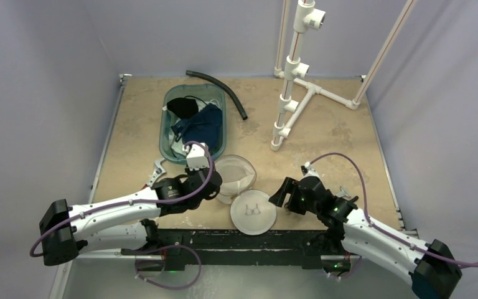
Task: Unzip the laundry bag and remove the bra
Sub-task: Adjust the laundry bag at the center of the board, then close the laundry bag at the center of the board.
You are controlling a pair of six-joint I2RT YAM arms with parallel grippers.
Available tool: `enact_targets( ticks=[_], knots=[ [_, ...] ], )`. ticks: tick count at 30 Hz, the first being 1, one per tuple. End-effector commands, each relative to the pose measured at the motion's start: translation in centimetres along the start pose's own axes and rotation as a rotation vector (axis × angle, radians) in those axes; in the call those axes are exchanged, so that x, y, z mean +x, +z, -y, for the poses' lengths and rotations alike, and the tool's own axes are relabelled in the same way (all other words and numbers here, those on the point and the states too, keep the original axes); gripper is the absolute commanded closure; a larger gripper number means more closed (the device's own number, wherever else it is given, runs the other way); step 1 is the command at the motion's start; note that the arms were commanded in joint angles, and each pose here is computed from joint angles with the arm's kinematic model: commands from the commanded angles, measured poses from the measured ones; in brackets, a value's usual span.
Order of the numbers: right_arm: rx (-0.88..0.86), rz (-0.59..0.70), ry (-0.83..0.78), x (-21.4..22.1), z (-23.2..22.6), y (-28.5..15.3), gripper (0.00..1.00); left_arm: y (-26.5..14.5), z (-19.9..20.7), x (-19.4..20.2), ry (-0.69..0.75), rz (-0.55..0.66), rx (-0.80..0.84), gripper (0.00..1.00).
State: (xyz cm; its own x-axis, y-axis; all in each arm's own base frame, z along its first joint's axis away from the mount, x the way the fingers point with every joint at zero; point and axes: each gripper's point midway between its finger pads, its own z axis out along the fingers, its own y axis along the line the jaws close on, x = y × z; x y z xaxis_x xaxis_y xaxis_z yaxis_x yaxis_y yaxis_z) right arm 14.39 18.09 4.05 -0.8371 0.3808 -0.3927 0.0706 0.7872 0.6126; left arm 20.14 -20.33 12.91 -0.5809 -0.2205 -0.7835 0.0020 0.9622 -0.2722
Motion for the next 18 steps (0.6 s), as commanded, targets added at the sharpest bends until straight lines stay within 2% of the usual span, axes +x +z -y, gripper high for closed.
enact_targets(
  ticks=[1,5,8,12,15,18],
  knots=[
    [-0.056,-0.03,-0.017,0.6,-1.0,0.2,0.24,-0.8,0.7,-1.3,-0.017,0.027,0.031,0.5],
    [-0.053,-0.053,0.009,1.3,-0.6,0.5,0.27,-2.4,0.0,-2.8,-0.024,0.047,0.051,0.17],
    [-0.064,-0.023,0.033,0.7,-1.0,0.3,0.27,-4.3,-1.2,-4.2,-0.082,0.065,0.057,0.01],
    [-0.065,0.105,0.078,-1.9,-1.5,-0.7,0.21,-6.8,0.9,-3.4,-0.033,-0.041,0.242,0.01],
    [-0.03,0.115,0.121,-2.1,-1.0,-1.2,0.15,-8.0,2.2,-0.8,0.034,-0.19,0.284,0.01],
    [-0.037,0.136,0.111,-2.8,-1.5,-1.2,0.14,-9.4,4.4,2.1,0.108,-0.287,0.327,0.01]
  ],
)
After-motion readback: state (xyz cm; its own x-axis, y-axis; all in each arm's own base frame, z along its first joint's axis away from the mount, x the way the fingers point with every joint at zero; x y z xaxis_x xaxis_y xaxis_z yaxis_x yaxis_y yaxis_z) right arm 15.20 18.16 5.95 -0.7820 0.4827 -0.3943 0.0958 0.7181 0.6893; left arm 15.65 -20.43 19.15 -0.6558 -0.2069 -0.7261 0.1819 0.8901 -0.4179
